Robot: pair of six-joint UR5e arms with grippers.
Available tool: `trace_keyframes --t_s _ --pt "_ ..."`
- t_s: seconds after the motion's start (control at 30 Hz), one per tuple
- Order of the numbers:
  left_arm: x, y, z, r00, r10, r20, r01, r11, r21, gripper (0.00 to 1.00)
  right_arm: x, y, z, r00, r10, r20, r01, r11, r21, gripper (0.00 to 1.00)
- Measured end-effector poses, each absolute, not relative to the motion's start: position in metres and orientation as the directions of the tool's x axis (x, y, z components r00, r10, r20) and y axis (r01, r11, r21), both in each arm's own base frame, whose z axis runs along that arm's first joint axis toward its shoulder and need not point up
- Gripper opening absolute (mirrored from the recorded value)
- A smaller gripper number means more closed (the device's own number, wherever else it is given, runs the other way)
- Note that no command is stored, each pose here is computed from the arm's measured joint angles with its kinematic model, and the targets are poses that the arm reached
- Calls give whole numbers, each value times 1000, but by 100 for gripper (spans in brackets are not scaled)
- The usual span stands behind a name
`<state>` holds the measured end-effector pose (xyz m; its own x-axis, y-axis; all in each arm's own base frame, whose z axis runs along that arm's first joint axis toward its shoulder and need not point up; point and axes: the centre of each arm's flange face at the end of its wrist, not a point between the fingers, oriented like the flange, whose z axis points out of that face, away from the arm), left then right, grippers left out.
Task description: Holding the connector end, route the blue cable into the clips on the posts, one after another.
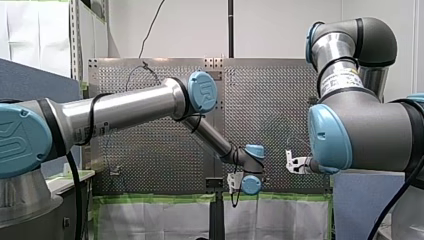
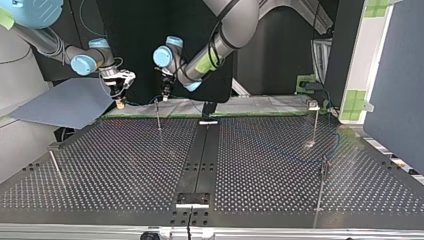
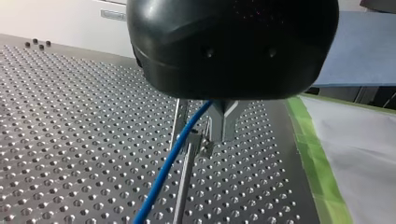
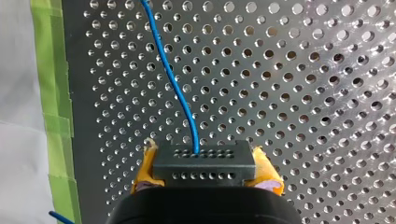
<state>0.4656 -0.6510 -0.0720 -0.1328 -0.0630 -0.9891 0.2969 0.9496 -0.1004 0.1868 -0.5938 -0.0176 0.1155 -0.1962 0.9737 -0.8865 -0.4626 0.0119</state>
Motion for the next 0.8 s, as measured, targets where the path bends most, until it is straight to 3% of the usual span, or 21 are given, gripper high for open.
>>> trace_keyframes --t_s 0.4,0.8 --pt "507 -629 -66 -128 -87 -988 277 954 -119 0 194 -597 -15 68 -177 982 -883 -468 -23 0" --pt "480 -645 -69 -151 -23 -988 318 945 -71 0 194 -597 -15 67 -181 981 -890 -455 -23 0"
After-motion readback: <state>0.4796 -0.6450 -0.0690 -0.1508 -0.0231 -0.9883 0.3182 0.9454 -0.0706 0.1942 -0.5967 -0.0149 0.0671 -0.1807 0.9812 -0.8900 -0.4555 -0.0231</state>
